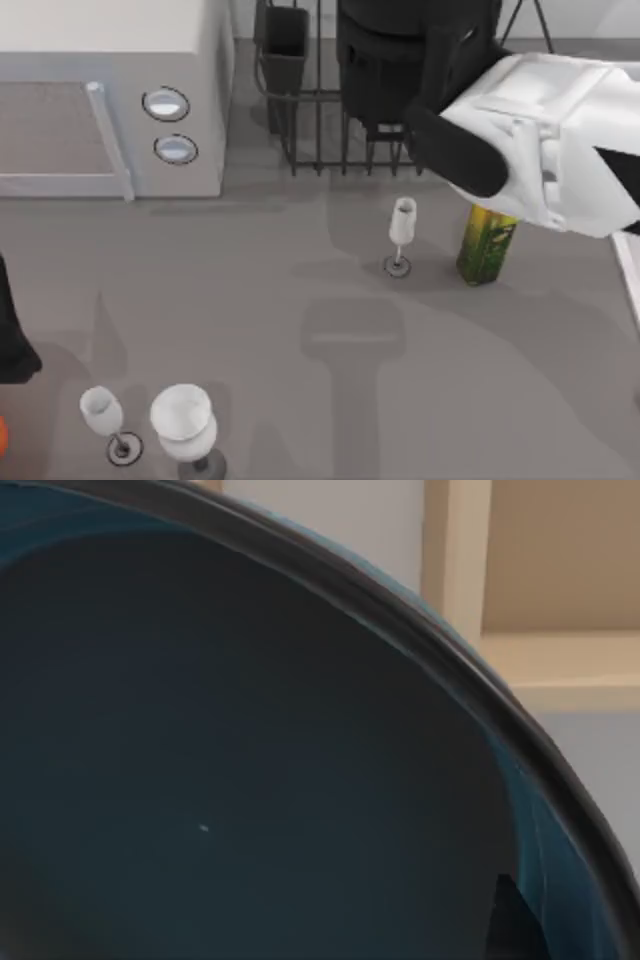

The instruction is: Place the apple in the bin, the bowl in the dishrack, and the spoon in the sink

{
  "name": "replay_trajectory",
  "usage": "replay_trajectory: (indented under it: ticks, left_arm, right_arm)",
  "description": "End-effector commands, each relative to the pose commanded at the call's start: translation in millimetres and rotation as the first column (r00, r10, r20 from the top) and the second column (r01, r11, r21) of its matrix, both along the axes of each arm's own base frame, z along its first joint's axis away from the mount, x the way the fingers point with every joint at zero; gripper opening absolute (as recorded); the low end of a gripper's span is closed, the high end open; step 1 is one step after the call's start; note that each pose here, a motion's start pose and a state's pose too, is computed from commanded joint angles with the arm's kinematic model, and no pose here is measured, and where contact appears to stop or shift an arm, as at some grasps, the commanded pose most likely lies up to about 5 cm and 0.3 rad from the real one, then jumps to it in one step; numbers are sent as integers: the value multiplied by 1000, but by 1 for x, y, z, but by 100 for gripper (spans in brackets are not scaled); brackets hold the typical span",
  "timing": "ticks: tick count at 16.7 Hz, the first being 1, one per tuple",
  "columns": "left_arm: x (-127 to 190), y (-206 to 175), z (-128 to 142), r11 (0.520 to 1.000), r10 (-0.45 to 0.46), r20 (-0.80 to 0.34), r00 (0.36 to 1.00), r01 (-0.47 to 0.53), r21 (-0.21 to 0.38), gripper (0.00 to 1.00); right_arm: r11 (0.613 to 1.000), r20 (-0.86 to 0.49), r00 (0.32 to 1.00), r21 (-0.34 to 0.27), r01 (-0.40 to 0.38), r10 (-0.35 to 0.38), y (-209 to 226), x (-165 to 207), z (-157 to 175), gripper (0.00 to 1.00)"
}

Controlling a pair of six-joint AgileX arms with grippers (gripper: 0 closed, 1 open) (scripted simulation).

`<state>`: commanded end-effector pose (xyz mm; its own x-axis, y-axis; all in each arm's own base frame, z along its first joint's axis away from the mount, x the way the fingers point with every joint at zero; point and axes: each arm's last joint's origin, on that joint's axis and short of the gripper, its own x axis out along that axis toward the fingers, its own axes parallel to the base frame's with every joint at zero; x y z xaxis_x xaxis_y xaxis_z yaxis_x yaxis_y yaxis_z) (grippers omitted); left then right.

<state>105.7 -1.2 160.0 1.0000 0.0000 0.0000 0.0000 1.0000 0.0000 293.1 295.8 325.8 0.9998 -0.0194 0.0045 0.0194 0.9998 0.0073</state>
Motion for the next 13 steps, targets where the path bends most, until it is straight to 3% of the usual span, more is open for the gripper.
replay_trajectory:
  ticks: [6, 11, 13]
  left_arm:
    - [0, 0, 0, 1000, 0, 0, 1000, 0, 0, 100]
    - [0, 0, 0, 1000, 0, 0, 1000, 0, 0, 100]
    - [0, 0, 0, 1000, 0, 0, 1000, 0, 0, 100]
  right_arm:
    - [1000, 1, 1000, -2, -8, 8, -28, 83, -97, 0]
    - [1000, -5, 1000, -7, -9, 9, -33, 89, -107, 0]
    - [1000, -5, 1000, -7, -9, 9, -33, 89, -107, 15]
